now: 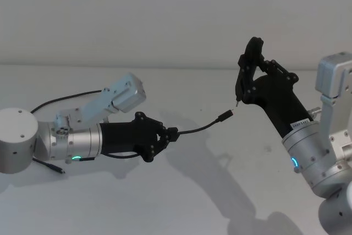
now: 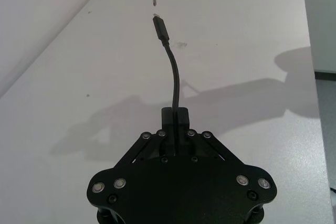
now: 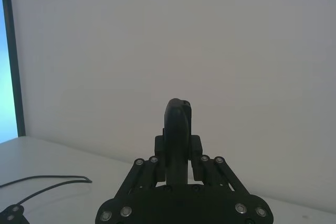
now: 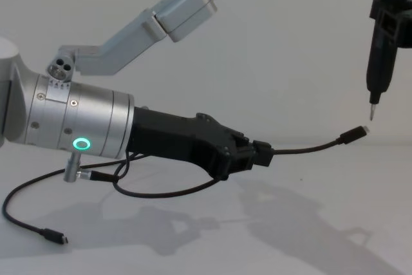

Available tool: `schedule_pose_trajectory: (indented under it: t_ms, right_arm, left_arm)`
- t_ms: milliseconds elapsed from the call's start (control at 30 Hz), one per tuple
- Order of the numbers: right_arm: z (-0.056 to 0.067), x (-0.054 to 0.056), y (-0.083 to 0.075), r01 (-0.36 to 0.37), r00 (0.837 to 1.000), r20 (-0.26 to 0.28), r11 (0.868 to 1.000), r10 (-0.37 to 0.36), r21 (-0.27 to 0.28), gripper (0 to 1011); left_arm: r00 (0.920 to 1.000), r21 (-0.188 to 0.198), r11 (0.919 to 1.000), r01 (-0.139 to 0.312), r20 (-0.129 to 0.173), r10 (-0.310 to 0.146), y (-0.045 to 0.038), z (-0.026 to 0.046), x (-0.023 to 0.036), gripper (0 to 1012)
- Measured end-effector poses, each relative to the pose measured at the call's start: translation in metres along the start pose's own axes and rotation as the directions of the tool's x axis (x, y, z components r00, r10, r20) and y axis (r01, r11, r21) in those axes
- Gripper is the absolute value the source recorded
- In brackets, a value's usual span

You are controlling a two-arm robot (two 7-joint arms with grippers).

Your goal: Pick up the data cable with the one hand.

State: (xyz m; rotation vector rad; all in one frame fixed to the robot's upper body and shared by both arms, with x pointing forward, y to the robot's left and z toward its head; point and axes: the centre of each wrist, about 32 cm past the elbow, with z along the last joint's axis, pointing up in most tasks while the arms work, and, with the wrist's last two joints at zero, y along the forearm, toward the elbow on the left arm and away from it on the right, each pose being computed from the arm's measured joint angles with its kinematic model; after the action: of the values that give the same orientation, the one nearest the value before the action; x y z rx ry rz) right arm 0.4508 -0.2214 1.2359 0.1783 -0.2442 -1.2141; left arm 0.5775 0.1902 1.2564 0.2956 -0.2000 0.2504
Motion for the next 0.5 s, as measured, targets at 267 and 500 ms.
schedule_pose_trajectory:
  t_ms: [267,500]
  right_arm:
    - [0.0003,-0.0021,0.0015,-0.008,1.0,-0.002,1.0,0.008,-0.01,275]
    - [0.0,-0.0034,0.0019,-0.012,1.0,-0.001,1.0,0.012,-0.021,274]
  left_arm:
    - [1.0,-0.001,1.0,0.0,0.001,0.0,0.0,0.0003,-0.0001,40]
    - [1.0,-0.001,1.0,0.0,0.001,0.0,-0.0001,0.0003,-0.0001,39]
